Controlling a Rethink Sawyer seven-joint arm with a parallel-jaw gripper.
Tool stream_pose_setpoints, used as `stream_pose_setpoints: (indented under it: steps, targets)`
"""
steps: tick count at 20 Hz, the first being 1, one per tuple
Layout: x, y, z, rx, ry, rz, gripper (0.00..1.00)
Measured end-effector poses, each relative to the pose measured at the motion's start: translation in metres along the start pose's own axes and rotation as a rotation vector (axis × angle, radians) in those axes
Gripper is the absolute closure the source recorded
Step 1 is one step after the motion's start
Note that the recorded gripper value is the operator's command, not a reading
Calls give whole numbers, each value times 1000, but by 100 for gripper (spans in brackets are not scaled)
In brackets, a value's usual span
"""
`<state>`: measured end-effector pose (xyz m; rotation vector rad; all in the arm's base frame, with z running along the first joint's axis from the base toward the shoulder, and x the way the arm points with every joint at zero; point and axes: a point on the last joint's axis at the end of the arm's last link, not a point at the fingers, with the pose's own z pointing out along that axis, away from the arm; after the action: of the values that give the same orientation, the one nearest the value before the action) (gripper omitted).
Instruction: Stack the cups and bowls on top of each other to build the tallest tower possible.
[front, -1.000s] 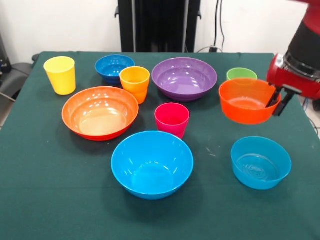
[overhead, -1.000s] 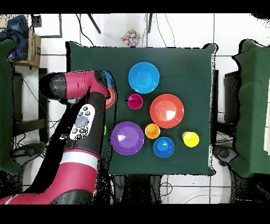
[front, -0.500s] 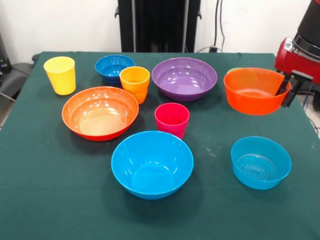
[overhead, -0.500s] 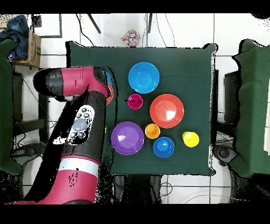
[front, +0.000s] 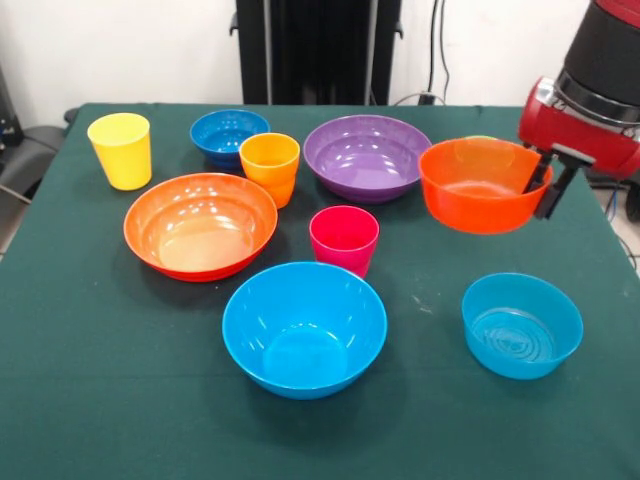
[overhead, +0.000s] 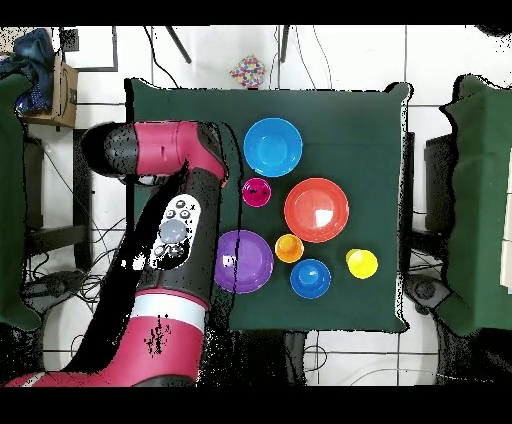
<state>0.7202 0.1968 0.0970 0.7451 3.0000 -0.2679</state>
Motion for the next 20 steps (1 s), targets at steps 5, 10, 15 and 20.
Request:
stream_pose_setpoints:
  steps: [5, 10, 15, 20]
  targets:
    - [-14, -16, 4, 3, 4, 28, 100]
    - [-31, -35, 8, 7, 9, 60, 100]
    - [-47, -55, 13, 9, 10, 93, 100]
    - [-60, -69, 16, -3, -5, 119, 100]
